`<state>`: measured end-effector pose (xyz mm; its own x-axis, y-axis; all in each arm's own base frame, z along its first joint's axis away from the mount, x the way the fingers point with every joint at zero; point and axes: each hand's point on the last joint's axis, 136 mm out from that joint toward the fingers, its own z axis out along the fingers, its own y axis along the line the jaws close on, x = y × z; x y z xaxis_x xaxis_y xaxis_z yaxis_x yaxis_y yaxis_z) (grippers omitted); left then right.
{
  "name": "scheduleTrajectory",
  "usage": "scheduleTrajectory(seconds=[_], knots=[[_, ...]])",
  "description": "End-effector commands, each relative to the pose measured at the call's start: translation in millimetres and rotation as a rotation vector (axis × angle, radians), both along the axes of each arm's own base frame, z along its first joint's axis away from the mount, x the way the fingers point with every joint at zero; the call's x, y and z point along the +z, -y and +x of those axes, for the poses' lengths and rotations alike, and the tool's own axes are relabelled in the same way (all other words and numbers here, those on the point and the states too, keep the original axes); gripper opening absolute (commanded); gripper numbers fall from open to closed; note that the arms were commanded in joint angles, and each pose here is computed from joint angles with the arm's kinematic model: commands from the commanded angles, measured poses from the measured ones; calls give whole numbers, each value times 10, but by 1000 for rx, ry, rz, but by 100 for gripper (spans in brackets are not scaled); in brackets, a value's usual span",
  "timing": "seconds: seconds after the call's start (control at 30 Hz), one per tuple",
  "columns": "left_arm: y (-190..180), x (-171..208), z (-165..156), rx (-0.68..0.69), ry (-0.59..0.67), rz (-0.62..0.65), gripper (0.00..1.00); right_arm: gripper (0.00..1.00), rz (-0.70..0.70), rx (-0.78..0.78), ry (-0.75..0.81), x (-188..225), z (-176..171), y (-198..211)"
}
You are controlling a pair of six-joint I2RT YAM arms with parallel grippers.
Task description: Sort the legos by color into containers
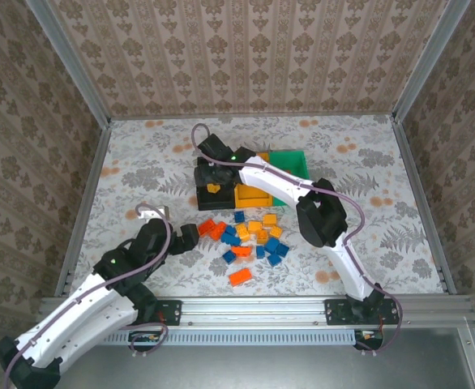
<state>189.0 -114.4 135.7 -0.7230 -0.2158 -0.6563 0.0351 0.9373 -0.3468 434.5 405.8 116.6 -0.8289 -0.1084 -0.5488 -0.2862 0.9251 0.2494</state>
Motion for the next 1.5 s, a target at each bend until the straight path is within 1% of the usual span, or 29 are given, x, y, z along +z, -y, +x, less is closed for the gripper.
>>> scheduleTrajectory(seconds=[0.0, 0.13, 0.2, 0.3, 0.43, 0.53, 0.67, 0.9, 0.97, 1.03, 1.1, 1.3, 1.37, 1.47], knots=[[118, 68, 21, -50, 5, -31, 100, 74, 11, -11, 45, 376, -33, 102], [294, 66, 47, -133, -15, -26, 100, 76, 20, -23, 53, 499, -248, 346], [451, 5, 58, -190, -53, -33, 100, 77, 16, -33, 44, 496, -409, 529], [689, -143, 78, -256, -120, -46, 100, 77, 14, -70, 26, 412, -632, 862], [993, -336, 76, -340, -174, -34, 94, 77, 17, -129, -10, 277, -908, 1329], [1191, -478, -8, -423, -210, 35, 94, 78, 11, -173, -18, 230, -1046, 1635], [1312, -724, -143, -491, -288, 134, 88, 78, 17, -218, -11, 249, -1134, 1909], [1359, -940, -346, -582, -322, 262, 88, 78, 24, -263, -3, 243, -1158, 2127], [1344, -1019, -368, -584, -338, 291, 84, 78, 22, -272, -8, 219, -1152, 2160], [1328, -1079, -377, -583, -343, 318, 82, 78, 43, -279, 14, 322, -1157, 2193], [1328, -1111, -366, -586, -332, 340, 81, 78, 46, -286, 17, 330, -1157, 2219], [1434, -1131, -310, -619, -283, 355, 77, 78, 52, -298, 22, 362, -1150, 2265], [1476, -1135, -293, -631, -270, 354, 73, 78, 56, -302, 26, 377, -1146, 2273], [1483, -1183, -293, -637, -278, 365, 60, 78, 54, -306, 27, 375, -1149, 2292]])
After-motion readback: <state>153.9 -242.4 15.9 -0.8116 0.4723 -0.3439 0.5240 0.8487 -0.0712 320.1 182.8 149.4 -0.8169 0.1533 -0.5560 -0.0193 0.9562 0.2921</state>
